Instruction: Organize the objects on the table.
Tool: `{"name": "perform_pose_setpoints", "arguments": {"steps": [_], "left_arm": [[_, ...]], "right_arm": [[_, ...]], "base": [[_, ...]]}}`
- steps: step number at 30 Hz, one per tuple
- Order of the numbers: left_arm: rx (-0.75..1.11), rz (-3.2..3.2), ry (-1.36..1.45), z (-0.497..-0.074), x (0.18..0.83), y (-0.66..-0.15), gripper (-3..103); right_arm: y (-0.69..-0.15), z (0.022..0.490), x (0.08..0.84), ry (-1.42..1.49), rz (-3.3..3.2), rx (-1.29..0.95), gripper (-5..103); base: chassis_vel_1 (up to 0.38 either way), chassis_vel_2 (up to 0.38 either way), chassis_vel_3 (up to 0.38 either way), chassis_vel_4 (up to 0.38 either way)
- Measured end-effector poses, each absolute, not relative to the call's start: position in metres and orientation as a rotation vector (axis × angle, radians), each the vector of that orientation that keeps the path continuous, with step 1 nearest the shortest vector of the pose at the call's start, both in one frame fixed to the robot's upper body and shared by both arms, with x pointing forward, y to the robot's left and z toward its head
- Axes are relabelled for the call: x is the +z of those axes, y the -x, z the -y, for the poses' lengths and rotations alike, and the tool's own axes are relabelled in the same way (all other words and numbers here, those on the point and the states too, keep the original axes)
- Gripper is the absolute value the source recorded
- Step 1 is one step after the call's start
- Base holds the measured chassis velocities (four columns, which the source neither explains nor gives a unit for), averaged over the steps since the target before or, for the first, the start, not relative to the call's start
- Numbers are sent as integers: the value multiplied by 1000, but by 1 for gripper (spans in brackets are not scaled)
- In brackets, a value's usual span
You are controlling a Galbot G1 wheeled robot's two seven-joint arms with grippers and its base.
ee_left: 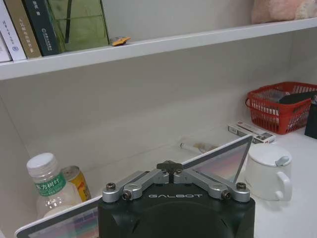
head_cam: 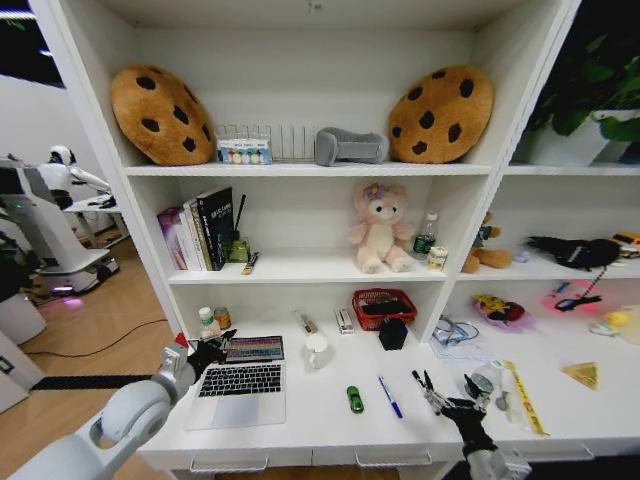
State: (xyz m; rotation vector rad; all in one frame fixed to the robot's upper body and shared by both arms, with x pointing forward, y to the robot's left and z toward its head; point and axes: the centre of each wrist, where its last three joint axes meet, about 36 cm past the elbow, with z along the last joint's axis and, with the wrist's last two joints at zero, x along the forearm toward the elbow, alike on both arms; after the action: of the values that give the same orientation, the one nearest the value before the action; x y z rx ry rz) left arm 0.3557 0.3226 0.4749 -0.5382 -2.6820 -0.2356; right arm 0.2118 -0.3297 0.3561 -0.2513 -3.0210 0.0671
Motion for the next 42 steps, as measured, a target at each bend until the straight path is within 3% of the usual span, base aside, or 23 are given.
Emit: {"name": "perform_pose_setpoints", "arguments": {"steps": [14, 16, 18, 22, 31, 42], "left_arm": [[-274, 2685, 595, -325, 506, -366, 0], [-288, 2680, 593, -327, 505, -368, 0], [-305, 2666, 595, -329, 502, -372, 0], [-336, 2651, 614, -328, 497, -384, 0], [-362, 2615, 658, -316, 482, -412, 0], [-395, 2553, 685, -317, 480, -395, 0]], "right_arm": [[-210, 330, 353, 314, 3025, 32, 100], [-209, 331, 352, 316, 3024, 31, 101], [-208, 332, 351, 323, 3020, 28, 96], [-207, 332, 348, 326, 3014, 27, 101], [-206, 336, 346, 348, 3007, 25, 99], [-204, 337, 342, 365, 3003, 14, 99]], "base": [[0, 0, 0, 0], [0, 0, 0, 0], [0, 0, 0, 0], [0, 0, 0, 0], [0, 0, 0, 0], [0, 0, 0, 0]]}}
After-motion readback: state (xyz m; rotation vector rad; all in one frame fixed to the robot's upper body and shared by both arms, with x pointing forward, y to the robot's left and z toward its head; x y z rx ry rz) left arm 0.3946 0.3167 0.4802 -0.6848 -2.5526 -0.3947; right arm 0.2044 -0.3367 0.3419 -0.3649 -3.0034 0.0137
